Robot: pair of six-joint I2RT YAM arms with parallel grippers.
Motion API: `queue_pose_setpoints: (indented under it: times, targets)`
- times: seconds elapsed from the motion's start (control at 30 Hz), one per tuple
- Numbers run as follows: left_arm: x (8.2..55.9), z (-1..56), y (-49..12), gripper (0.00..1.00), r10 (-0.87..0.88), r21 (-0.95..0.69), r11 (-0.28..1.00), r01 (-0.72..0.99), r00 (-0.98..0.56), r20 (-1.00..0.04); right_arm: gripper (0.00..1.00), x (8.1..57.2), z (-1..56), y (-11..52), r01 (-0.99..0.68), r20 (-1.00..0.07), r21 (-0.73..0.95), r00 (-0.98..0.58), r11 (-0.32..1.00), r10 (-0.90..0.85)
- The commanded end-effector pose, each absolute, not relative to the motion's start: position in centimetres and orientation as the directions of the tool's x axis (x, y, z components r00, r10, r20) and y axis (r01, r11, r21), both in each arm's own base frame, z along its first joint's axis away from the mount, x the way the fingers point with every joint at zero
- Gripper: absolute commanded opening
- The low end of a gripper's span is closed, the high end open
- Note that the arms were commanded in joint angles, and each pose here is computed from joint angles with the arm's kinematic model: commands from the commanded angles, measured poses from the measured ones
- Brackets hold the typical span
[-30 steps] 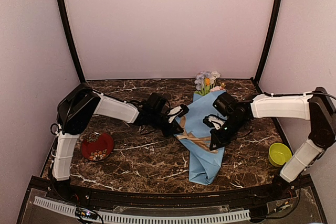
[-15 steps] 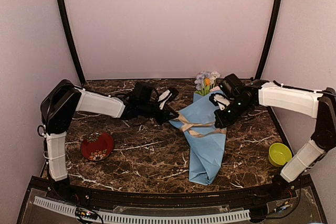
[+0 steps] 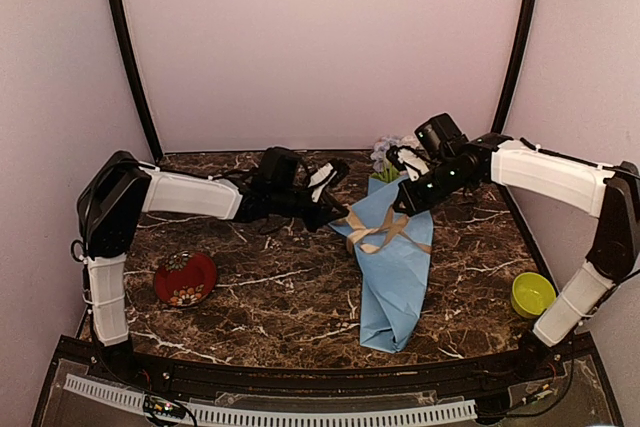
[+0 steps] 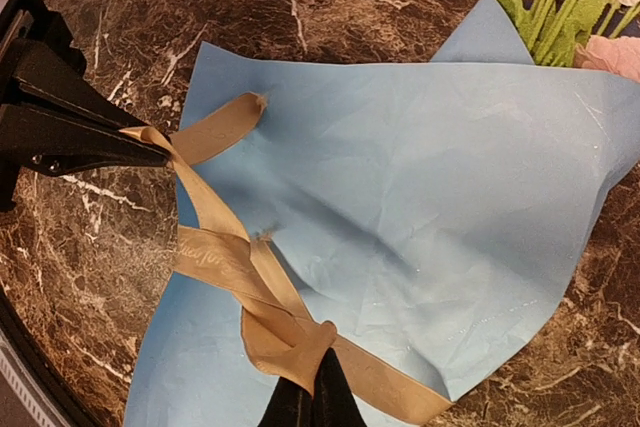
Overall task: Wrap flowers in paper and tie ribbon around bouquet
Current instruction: Tie the ribbon around the folded bouquet.
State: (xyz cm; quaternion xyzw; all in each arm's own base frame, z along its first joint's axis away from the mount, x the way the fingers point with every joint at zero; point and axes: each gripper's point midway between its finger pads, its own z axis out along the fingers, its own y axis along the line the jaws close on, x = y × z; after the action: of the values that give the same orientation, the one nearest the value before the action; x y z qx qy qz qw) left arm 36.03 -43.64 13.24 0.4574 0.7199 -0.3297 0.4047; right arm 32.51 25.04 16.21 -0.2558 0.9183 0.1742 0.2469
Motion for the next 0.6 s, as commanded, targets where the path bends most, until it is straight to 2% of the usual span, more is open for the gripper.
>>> queue_pose_setpoints:
  times: [0.0,0.07,0.13,0.23,0.3,0.37,0.47,0.57]
  targets:
    - [35.8,13.5,-44.5,0.0,0.398,-0.104,0.352,0.93,-0.249,-0.883,0.0,33.4,18.2,27.0,-0.614,-0.616,0.206,-0.686,0.762,-0.387]
    - [36.1,13.6,-44.7,0.0,0.393,-0.113,0.366,0.924,-0.264,-0.881,0.0,33.9,17.7,27.8,-0.629,-0.622,0.219,-0.679,0.746,-0.39]
    - [37.8,13.3,-43.5,0.0,0.375,-0.13,0.432,0.892,-0.309,-0.874,0.0,35.3,17.9,27.1,-0.585,-0.644,0.266,-0.699,0.766,-0.311]
    - [42.3,11.8,-36.6,0.0,0.259,-0.241,0.62,0.746,-0.485,-0.835,0.0,38.2,14.8,16.6,-0.228,-0.588,0.403,-0.806,0.887,0.06]
    - [43.7,10.1,-30.2,0.0,0.179,-0.267,0.755,0.599,-0.58,-0.794,0.0,37.6,11.5,7.2,0.05,-0.572,0.395,-0.768,0.917,0.289]
    - [43.1,8.1,-24.5,0.0,0.122,-0.263,0.854,0.449,-0.665,-0.737,0.0,35.5,9.5,0.8,0.248,-0.567,0.385,-0.697,0.889,0.44]
    - [41.4,6.2,-17.0,0.0,-0.021,-0.277,0.937,0.213,-0.756,-0.654,0.0,32.9,8.9,-3.4,0.38,-0.597,0.375,-0.599,0.845,0.534]
    - [39.4,4.7,-13.7,0.0,-0.095,-0.28,0.954,0.108,-0.777,-0.623,0.0,31.9,8.6,-5.0,0.423,-0.609,0.37,-0.562,0.827,0.56]
